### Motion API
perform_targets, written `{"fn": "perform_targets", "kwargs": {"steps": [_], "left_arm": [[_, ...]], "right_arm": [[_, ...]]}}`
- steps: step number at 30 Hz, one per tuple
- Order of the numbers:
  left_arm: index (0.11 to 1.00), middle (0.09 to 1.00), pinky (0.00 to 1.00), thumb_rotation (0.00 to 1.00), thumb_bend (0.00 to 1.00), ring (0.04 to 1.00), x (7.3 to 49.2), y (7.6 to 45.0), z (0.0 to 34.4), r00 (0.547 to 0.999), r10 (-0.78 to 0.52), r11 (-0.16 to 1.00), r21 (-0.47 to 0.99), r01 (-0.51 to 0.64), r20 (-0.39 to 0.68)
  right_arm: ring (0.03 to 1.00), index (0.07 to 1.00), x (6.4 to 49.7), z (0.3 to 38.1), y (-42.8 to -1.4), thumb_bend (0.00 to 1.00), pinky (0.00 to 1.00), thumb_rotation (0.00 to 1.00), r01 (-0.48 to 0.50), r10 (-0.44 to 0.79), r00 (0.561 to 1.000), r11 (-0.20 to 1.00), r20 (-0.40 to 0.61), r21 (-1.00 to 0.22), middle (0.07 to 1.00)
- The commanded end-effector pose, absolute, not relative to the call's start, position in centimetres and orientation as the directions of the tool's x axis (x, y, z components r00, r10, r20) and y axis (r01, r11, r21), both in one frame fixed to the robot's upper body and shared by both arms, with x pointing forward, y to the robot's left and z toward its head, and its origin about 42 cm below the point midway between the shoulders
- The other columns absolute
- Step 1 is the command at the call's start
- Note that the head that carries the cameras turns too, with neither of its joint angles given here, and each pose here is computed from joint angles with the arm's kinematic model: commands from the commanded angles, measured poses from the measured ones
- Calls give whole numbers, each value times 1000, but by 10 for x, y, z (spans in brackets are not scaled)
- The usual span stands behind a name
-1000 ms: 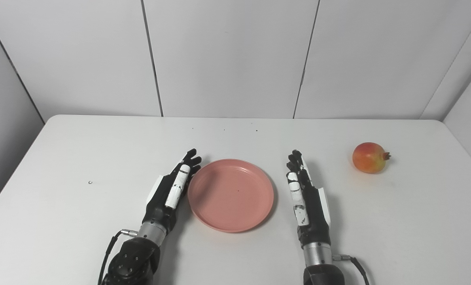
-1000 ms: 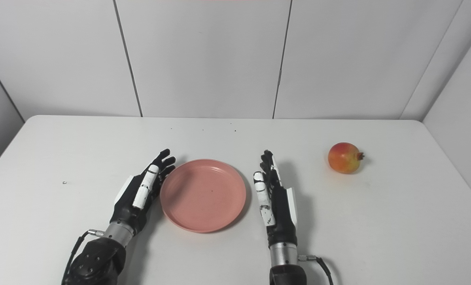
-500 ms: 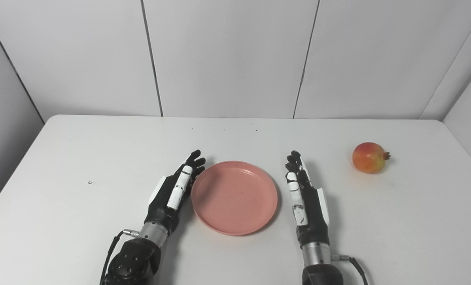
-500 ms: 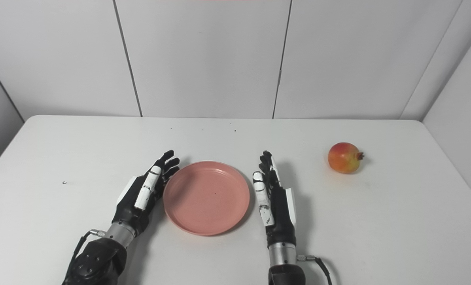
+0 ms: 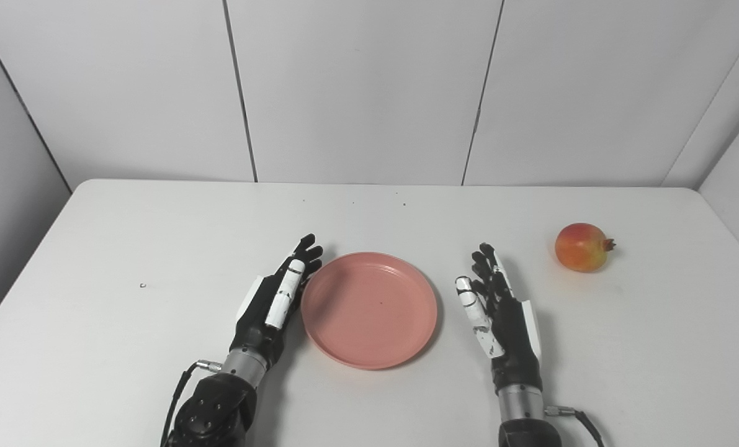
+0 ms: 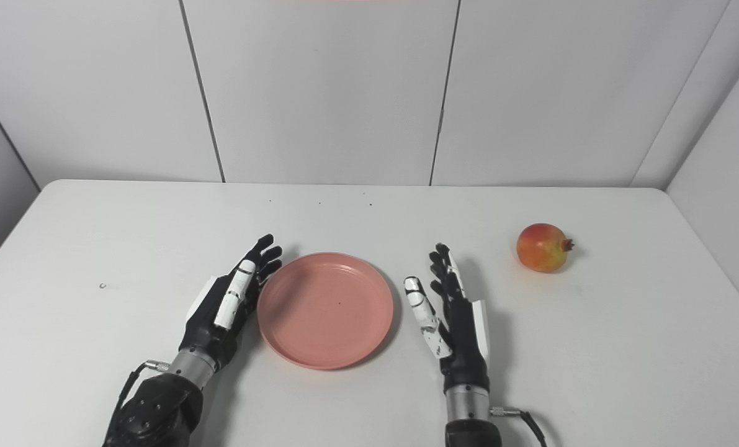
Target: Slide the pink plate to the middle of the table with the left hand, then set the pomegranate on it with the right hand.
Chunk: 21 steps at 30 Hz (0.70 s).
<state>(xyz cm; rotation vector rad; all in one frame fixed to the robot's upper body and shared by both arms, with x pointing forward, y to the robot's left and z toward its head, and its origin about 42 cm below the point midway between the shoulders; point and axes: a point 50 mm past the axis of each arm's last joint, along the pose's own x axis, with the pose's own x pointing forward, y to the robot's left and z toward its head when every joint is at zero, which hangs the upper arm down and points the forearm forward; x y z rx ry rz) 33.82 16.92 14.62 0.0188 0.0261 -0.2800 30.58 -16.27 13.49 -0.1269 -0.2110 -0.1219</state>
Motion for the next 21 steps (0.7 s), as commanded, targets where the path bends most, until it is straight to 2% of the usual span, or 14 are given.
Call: {"fn": "perform_targets", "kwargs": {"steps": [1,3,5,6,10,11,13,21], "left_arm": [[942,948,926,1000,397,950,340,164,150,959,-284,959,21,283,2],[941,945,918,1000,386,945,340,165,150,961,-275,961,31,274,11],[940,944,916,1000,382,943,340,165,150,964,-266,963,38,266,18],[939,942,913,1000,377,941,340,165,150,965,-263,964,41,262,19],[937,942,915,1000,376,942,341,165,148,967,-253,967,37,252,28],[937,942,916,1000,379,942,341,165,148,968,-251,968,37,250,29],[936,942,919,1000,380,942,342,165,147,969,-246,969,32,245,31],[927,931,898,1000,392,925,345,169,145,970,-234,971,65,231,57]], "right_arm": [[903,924,310,158,-168,551,885,805,175,-127,948,974,293,-143,908],[927,917,309,166,-178,577,911,821,215,-147,939,957,311,-195,900],[932,916,309,174,-188,580,917,813,233,-159,931,952,329,-197,899],[927,922,310,177,-192,584,904,753,236,-163,927,953,338,-188,906],[904,918,311,192,-211,593,871,660,289,-194,902,935,386,-207,896],[898,912,311,195,-214,600,860,603,299,-202,897,932,393,-203,890],[896,905,312,199,-220,617,862,551,325,-224,887,924,405,-201,886],[897,898,318,216,-243,648,884,437,412,-280,846,883,454,-223,880]]}}
